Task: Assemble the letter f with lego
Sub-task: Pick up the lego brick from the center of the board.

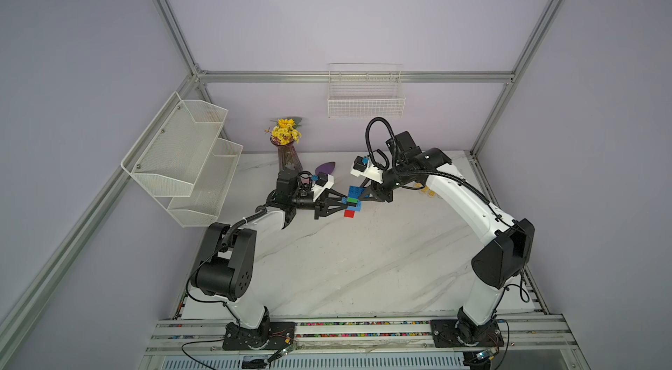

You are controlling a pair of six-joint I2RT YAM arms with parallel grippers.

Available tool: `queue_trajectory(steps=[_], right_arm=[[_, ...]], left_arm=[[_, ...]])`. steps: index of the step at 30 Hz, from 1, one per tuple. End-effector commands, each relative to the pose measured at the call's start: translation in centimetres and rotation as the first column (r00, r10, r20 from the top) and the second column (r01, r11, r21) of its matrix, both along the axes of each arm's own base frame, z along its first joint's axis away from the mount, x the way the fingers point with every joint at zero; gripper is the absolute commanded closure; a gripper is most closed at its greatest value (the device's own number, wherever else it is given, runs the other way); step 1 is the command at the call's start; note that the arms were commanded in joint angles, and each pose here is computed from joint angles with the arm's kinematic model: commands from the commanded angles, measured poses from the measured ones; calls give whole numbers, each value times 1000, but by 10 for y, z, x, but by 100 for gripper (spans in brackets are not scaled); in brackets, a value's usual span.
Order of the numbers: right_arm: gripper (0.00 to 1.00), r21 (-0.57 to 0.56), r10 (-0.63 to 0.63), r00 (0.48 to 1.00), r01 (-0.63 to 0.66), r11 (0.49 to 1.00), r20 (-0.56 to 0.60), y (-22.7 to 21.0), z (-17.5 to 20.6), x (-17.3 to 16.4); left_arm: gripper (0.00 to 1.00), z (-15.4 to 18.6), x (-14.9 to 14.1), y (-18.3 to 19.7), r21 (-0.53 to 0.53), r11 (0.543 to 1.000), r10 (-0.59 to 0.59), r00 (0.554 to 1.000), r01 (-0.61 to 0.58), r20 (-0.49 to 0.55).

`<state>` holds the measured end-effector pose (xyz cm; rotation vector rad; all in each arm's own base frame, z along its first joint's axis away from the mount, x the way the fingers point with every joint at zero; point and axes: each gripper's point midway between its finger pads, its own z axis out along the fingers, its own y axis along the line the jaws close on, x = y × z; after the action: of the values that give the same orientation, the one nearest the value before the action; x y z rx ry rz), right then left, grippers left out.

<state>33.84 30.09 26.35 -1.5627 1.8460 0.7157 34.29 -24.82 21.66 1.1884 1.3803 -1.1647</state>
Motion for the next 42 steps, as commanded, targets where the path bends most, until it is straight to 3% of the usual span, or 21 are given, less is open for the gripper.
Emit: queue_trajectory(steps=[1, 3, 9, 17, 23, 32, 42], right_arm=[[63, 8, 13, 999, -13, 1000, -29, 3, -9, -1], [60, 8, 12, 999, -11, 1000, -30, 3, -9, -1], [30, 15, 6, 1000, -6, 1000, -21, 4, -3, 0], [3, 12, -4, 1000, 4, 1000, -10, 3, -1, 1], [3, -1, -38, 999, 39, 999, 31, 0, 3, 9], [3, 34, -114, 982, 110, 993, 154, -5, 25, 23], [3, 64, -215, 946, 205, 977, 243, -19, 36, 29]], left_arm=[[66, 20, 8, -6, -9, 1000, 13, 992, -12, 125], [67, 20, 8, -6, -9, 1000, 14, 992, -13, 125], [67, 20, 9, -6, -6, 1000, 16, 992, -15, 128], [69, 18, 10, -6, -2, 1000, 19, 991, -19, 129], [69, 12, 10, -5, 4, 1000, 26, 994, -27, 102], [72, 0, 21, -4, -67, 990, 115, 988, -122, -102], [76, -25, 34, -5, -102, 974, 145, 901, -203, -408]])
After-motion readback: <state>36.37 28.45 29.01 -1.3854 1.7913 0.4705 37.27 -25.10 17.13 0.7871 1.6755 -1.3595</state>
